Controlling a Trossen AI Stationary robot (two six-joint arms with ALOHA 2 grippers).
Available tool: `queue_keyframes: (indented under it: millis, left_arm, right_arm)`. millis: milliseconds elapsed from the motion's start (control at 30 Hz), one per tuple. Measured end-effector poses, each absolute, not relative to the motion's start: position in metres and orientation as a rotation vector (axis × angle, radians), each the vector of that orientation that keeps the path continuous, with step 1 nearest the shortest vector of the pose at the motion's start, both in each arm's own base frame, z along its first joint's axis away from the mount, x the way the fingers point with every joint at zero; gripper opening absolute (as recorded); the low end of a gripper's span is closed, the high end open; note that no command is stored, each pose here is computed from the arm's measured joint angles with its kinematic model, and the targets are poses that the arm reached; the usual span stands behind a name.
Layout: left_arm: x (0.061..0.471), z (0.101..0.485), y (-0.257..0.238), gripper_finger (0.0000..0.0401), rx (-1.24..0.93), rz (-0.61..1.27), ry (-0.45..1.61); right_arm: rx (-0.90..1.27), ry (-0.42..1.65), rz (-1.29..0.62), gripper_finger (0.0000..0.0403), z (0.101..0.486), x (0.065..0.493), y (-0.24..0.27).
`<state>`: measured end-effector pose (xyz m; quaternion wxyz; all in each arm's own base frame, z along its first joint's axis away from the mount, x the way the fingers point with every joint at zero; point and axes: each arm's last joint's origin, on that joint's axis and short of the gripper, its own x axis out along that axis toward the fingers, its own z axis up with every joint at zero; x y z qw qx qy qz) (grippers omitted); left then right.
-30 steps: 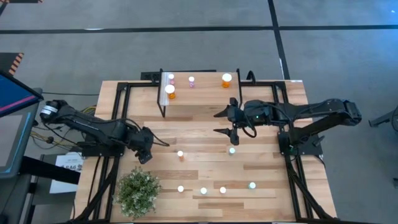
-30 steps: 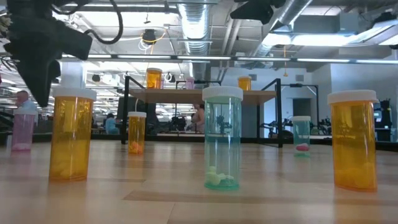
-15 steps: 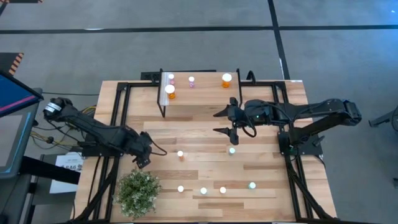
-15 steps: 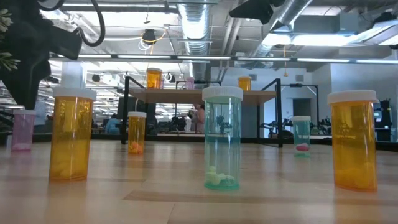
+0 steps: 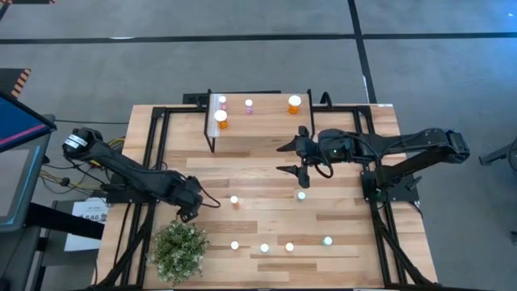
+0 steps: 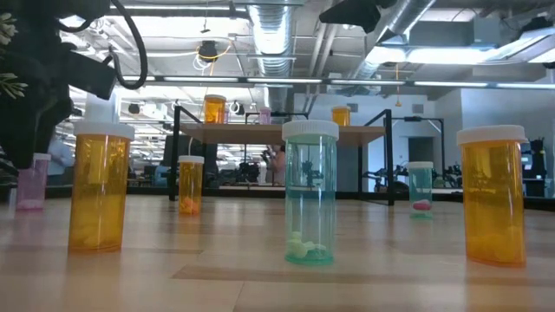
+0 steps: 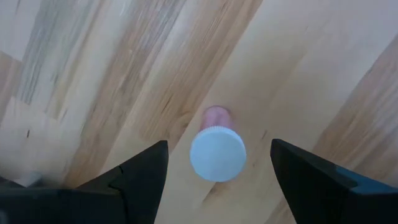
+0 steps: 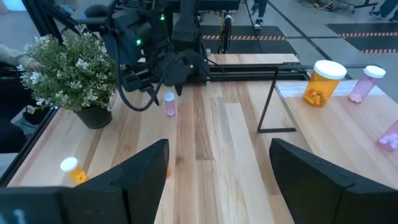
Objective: Pick and place medicine bottles onto shelf by color
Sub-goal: Put the small pink pill bottle on the shelf
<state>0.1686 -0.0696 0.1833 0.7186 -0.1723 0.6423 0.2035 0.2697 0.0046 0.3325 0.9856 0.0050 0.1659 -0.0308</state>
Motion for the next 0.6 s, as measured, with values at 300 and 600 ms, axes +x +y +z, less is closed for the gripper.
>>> queue_keyframes:
  millis: [300,600]
  left_arm:
    - [0.1686,0.1834,-0.0701,0.0201,-0.389,0.440,1.425]
    - [0.1678,0.1852,-0.0703,0.0137,-0.377,0.391,1.434]
  right_arm:
    - [0.019,0.326,-0.063,0.0302,0.3332,0.2700,0.0046]
    - [0.035,0.305,-0.066,0.0302,0.3352,0.2706,0.0045]
